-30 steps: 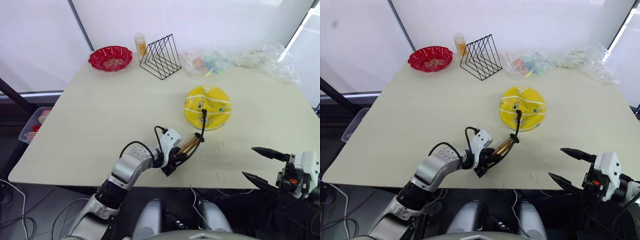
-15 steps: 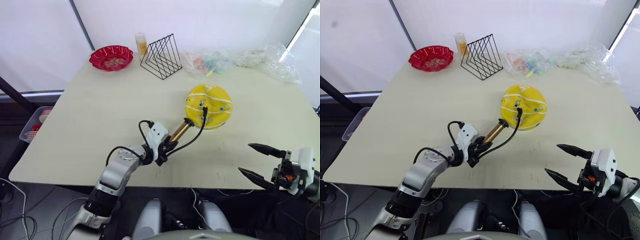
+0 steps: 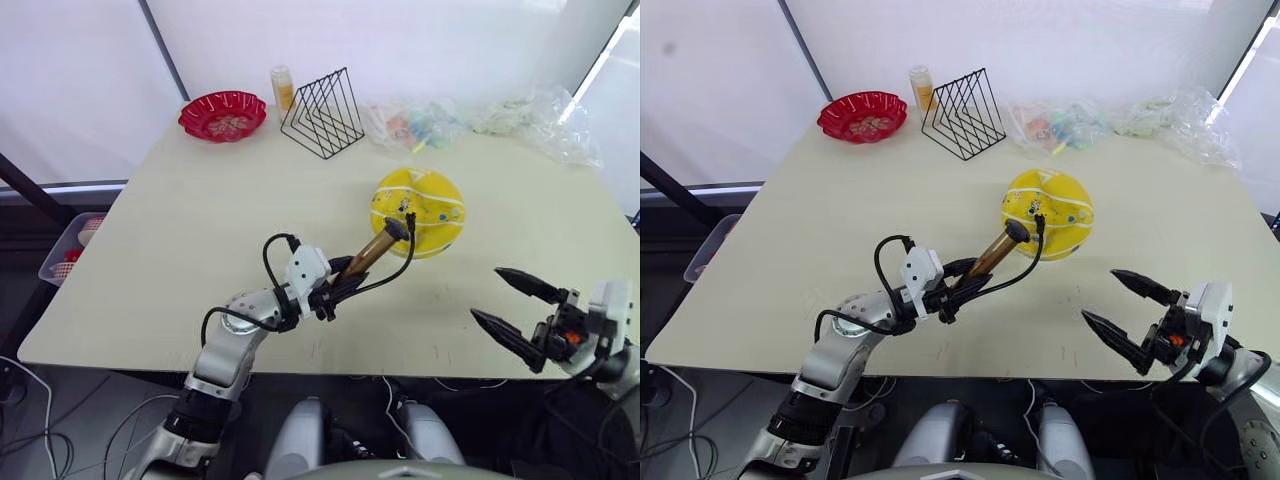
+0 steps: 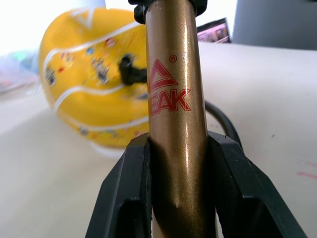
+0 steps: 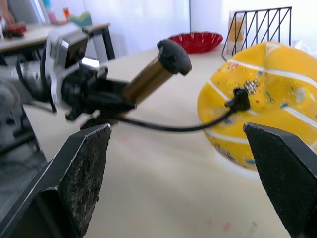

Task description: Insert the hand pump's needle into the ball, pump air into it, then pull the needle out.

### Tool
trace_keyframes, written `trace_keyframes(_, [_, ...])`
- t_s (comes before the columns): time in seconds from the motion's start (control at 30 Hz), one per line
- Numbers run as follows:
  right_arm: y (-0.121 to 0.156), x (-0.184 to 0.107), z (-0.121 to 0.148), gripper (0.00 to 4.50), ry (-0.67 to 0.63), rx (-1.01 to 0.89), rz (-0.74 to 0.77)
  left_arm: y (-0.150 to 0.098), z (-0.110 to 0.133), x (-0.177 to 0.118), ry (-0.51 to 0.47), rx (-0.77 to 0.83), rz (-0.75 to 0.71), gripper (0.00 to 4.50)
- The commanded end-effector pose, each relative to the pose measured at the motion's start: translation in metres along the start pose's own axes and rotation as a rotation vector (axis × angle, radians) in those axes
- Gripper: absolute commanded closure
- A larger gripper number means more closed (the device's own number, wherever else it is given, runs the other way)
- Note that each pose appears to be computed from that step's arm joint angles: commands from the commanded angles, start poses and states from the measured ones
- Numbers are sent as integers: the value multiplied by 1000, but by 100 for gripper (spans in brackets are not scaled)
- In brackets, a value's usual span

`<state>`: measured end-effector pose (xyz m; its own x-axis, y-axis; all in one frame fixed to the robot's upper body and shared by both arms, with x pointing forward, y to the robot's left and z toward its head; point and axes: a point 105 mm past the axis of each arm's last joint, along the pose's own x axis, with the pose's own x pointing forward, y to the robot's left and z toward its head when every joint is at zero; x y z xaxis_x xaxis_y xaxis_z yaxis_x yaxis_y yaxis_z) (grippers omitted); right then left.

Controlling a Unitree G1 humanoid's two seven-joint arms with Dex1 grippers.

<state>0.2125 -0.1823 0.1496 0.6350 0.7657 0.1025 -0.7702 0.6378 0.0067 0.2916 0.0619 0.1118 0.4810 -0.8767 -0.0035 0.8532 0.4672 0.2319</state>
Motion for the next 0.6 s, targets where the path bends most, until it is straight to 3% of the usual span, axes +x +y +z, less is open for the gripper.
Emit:
trace_keyframes(0.03, [3, 10, 15, 0, -69, 31, -12, -3, 16, 7, -86, 27, -38, 342])
trace_keyframes(0.37, [1, 51, 38, 0, -255, 219, -74, -17, 25, 27, -197, -27, -151, 342])
trace_keyframes(0.6, [6, 71, 41, 0, -295, 289, -54, -22, 31, 39, -232, -21, -189, 342])
